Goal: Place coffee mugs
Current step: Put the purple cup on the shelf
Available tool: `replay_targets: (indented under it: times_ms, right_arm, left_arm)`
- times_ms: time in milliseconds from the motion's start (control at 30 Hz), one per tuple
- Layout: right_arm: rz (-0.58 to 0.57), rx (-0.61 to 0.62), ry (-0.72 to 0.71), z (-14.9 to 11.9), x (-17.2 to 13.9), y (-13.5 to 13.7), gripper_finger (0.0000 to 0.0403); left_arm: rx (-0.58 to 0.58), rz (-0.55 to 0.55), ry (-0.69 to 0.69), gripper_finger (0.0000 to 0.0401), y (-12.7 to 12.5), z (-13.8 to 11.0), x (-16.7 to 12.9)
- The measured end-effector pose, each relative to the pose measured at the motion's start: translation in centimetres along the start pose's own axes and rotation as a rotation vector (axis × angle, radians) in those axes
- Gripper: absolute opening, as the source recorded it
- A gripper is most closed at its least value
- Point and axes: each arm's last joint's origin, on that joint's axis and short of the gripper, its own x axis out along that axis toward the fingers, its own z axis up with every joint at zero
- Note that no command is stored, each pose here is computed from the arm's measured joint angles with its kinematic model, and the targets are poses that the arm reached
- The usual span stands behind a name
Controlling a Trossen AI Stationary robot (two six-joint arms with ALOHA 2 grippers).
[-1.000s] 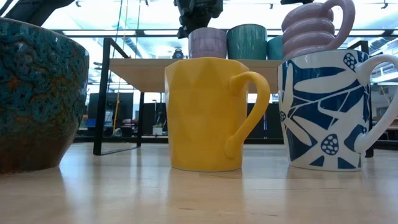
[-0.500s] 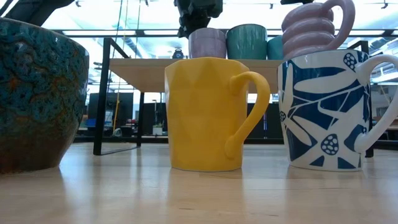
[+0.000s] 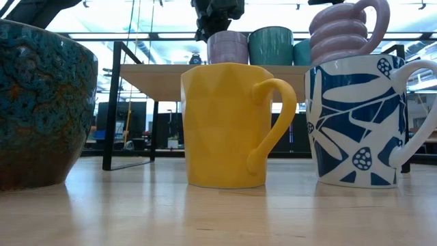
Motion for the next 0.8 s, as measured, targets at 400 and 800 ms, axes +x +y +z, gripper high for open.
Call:
replay_targets:
  times_ms: [400,800]
  right_arm:
    - [0.0,0.003,0.0,0.0,0.0,0.0,0.0146]
    - [0.0,0.004,0.0,0.0,0.0,0.0,0.0146]
  left_arm:
    - [0.04,-0.02,-0.001,0.0052,-1.4,-0.1,-0.2]
    - [0.042,-0.024,0.006,0.0021,-1.6,-0.2,-0.4]
